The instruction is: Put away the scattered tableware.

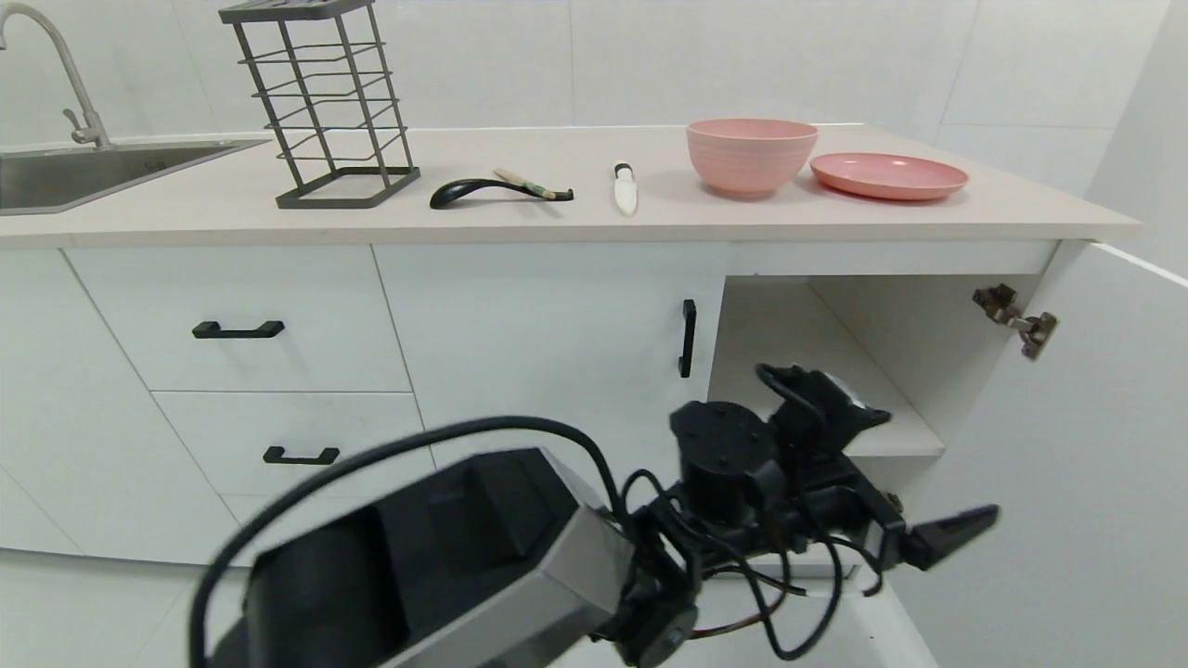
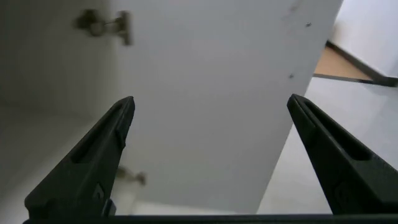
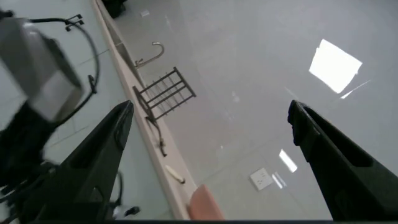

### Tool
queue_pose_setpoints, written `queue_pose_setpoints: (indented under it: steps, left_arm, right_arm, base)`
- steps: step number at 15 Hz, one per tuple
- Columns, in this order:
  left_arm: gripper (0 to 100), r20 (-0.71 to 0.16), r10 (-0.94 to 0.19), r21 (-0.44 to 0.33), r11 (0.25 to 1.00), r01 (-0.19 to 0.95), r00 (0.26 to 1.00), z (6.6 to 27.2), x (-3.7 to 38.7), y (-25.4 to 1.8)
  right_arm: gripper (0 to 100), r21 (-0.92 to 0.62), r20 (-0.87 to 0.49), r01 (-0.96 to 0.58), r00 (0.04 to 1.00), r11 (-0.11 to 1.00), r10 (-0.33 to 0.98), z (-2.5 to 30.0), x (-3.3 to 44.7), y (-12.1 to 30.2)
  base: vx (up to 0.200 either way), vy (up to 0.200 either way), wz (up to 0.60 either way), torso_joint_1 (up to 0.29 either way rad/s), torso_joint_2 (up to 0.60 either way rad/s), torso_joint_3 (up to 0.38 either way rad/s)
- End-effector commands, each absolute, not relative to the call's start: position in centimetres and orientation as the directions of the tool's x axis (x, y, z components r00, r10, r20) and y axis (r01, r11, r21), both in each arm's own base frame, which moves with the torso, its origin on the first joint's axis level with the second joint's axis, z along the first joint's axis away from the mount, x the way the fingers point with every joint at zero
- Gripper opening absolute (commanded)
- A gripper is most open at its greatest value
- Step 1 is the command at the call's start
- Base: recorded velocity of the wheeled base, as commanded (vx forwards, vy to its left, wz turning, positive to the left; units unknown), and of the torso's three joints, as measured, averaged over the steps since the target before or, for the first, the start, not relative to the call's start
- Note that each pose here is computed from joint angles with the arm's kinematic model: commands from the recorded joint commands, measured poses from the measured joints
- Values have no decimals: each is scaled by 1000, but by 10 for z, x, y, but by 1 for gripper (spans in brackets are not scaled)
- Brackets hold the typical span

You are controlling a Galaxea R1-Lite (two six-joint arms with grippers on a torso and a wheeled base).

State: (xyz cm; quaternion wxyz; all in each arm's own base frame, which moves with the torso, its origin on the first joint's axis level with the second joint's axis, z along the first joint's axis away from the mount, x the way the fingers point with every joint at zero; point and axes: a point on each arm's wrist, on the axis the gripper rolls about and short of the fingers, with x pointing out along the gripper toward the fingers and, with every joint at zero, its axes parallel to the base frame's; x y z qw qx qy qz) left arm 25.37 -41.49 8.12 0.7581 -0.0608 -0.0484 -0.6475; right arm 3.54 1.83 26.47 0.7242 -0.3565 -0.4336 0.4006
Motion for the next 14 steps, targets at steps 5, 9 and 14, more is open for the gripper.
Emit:
queue_pose_setpoints:
  steps: [5, 9, 14]
  left_arm:
    - [100, 253, -801, 69, 574, 816, 542, 179, 165, -122]
    - [100, 411, -592, 133, 791, 597, 693, 202, 87, -35]
    - [100, 326, -536, 93, 838, 537, 779, 158, -7, -7]
  right_arm:
    - [100, -702, 319, -477, 454, 529, 832, 199, 1, 19]
    - [100, -562, 237, -606, 534, 563, 812, 155, -25, 20]
    - [100, -457, 167, -716, 514, 528, 841, 105, -37, 19]
  base:
    - [0, 0, 0, 0, 0, 0]
    - [0, 0, 0, 0, 0, 0]
    - [0, 0, 0, 0, 0, 0]
